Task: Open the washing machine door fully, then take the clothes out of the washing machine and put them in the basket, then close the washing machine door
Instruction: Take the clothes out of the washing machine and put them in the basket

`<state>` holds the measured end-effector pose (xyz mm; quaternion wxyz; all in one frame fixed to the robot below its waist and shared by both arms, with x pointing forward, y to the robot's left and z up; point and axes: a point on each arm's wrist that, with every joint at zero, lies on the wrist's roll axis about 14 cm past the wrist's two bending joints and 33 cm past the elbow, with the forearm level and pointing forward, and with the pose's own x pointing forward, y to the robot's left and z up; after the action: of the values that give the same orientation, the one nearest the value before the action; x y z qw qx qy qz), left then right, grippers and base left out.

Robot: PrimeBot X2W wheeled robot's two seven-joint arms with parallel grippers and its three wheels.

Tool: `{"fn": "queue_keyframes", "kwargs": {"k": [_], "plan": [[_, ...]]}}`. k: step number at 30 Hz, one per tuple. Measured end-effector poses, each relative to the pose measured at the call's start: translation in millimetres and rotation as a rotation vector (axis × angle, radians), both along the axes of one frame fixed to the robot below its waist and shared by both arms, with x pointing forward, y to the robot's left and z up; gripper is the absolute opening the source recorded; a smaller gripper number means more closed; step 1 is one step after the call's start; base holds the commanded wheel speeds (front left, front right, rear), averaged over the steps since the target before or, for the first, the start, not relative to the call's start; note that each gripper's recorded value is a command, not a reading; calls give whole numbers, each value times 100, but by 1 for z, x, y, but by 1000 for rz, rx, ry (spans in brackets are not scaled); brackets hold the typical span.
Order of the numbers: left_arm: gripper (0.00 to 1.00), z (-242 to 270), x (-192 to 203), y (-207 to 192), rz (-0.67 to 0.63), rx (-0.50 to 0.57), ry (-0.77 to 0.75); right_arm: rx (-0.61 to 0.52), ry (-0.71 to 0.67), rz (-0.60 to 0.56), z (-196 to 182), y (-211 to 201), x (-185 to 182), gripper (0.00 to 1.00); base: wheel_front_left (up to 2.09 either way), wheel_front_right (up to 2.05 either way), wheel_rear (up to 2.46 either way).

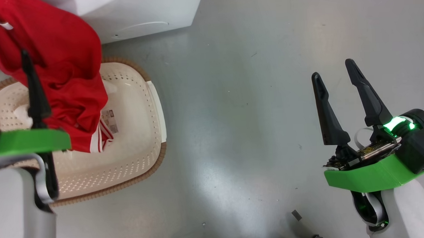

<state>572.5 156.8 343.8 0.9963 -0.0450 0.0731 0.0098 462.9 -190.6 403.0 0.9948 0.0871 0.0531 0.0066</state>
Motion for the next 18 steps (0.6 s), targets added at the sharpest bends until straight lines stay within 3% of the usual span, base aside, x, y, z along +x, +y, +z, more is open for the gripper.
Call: {"fn": "queue_keyframes", "kwargs": {"k": [18], "plan": [[100, -23, 52, 8, 17, 19, 65, -11, 13, -3, -3, -3, -1, 100, 0, 0, 0]]}}
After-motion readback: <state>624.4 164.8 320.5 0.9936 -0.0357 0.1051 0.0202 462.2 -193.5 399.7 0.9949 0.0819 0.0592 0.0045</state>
